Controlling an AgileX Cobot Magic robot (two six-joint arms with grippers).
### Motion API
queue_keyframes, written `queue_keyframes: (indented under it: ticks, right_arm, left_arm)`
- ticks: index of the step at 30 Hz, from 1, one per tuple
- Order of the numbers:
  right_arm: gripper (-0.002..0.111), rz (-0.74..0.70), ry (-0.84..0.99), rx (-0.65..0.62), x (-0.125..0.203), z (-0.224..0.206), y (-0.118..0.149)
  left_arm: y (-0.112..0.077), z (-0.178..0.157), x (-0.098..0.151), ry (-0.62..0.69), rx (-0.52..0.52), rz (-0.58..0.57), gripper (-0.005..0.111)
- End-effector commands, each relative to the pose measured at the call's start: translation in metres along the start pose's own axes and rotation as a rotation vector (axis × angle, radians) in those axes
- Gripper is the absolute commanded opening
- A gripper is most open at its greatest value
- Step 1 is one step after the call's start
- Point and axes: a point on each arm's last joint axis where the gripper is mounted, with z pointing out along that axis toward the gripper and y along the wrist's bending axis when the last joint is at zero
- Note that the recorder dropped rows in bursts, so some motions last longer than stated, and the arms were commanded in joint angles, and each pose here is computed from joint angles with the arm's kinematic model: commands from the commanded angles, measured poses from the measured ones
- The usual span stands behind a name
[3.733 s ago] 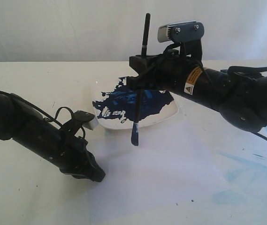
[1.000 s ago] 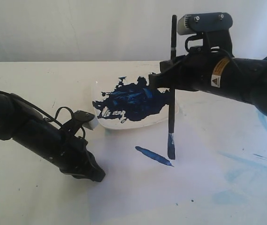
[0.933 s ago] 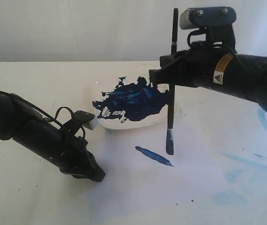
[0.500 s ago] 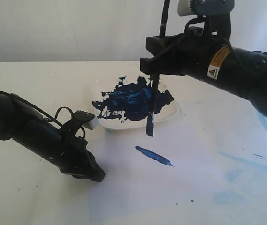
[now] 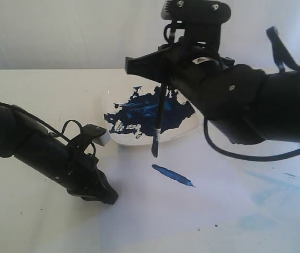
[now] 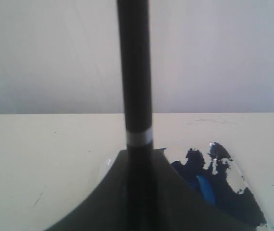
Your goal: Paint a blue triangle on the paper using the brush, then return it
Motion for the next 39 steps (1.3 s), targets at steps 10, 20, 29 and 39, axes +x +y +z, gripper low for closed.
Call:
queue_keyframes:
  ticks: [10,20,29,39]
  right_arm:
    - [0.000,0.053,-0.013,0.048,0.003,-0.007,0.014]
    - [0.000,0.120,-0.054,0.340,0.014,-0.017,0.012]
    - [0.000,0.080,-0.066,0.313,0.021,-0.008,0.019]
    - [0.000,0.079,-0.059,0.302,0.031,-0.001,0.022]
  left_arm:
    - [-0.001,0.000,-0.001,0.002,-0.012,0.011,0.000]
    - [-0.001,0.000,-0.001,0.002,-0.012,0.011,0.000]
    - [-0.001,0.000,-0.001,0.002,-0.012,0.011,0.000]
    - [-0.001,0.000,-0.001,0.002,-0.012,0.011,0.000]
